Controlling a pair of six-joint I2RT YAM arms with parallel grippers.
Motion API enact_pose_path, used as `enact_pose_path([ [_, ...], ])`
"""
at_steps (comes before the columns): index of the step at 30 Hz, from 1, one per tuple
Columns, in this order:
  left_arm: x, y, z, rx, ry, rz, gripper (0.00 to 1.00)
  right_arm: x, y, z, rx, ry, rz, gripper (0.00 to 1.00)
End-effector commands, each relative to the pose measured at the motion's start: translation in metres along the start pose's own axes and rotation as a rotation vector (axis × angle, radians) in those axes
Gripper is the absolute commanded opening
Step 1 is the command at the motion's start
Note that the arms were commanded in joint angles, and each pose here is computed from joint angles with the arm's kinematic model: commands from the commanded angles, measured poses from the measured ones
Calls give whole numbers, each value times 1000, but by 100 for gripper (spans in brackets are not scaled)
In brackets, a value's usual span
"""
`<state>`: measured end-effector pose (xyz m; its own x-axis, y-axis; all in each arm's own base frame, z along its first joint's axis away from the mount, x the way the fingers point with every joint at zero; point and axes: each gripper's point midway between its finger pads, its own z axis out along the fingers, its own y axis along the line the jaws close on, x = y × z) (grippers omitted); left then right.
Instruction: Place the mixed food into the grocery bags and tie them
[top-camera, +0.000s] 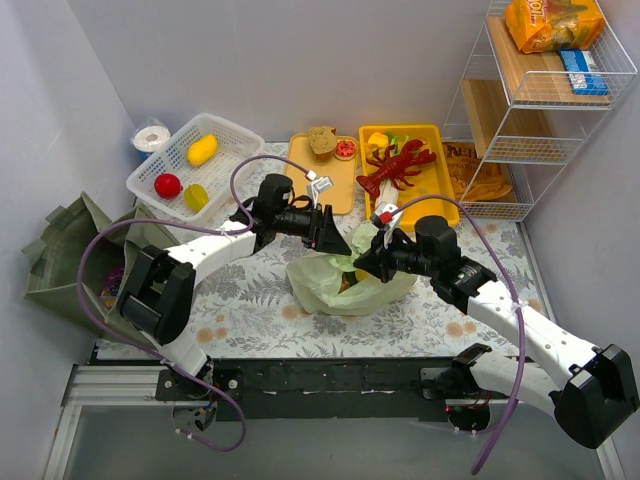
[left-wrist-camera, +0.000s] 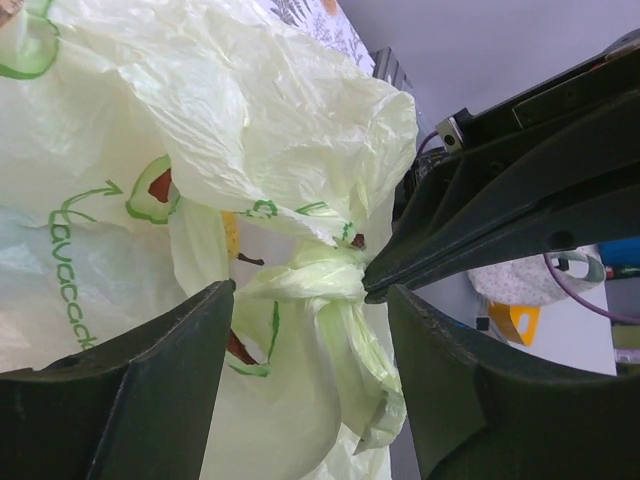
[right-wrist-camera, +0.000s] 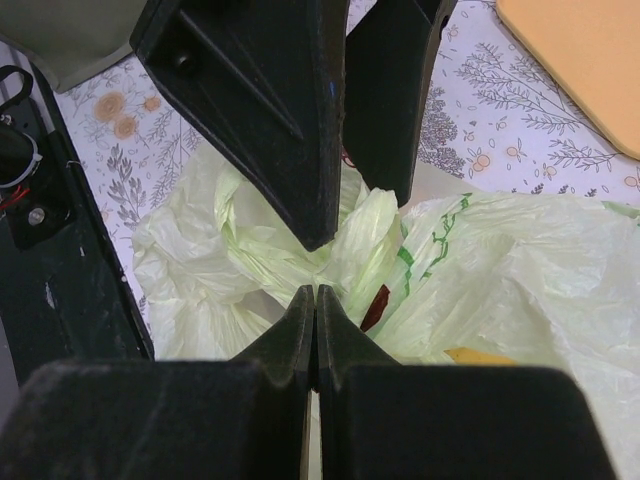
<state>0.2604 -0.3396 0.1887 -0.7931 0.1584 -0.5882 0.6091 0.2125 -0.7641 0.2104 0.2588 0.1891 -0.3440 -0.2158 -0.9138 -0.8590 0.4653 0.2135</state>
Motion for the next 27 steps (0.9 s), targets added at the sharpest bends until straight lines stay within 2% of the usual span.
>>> enact_pose_path([
  [1,2,-21,3,62,53,31,60,-13,0,-2,7,-47,-48,1],
  [8,9,-31,7,105,89,38,49,-13,-1,-2,16,-47,-50,1],
  [11,15,-32,9,113,102,34,34,-12,-2,-2,18,-43,-52,1],
  [12,14,-31,8,111,100,38,24,-11,-1,-2,15,-42,-52,1],
  [13,14,-30,8,103,96,41,19,-11,-1,-2,13,-40,-55,1],
  [19,13,-31,9,112,98,55,0,-7,2,-4,1,-16,-73,1],
  [22,9,-32,7,97,79,112,0,-8,3,-7,2,6,-80,3],
  [25,0,-33,1,44,32,200,0,-26,9,-12,-13,-19,-93,13],
  [27,-11,-33,-5,-14,-14,292,0,-38,11,-16,-9,-31,-79,13],
])
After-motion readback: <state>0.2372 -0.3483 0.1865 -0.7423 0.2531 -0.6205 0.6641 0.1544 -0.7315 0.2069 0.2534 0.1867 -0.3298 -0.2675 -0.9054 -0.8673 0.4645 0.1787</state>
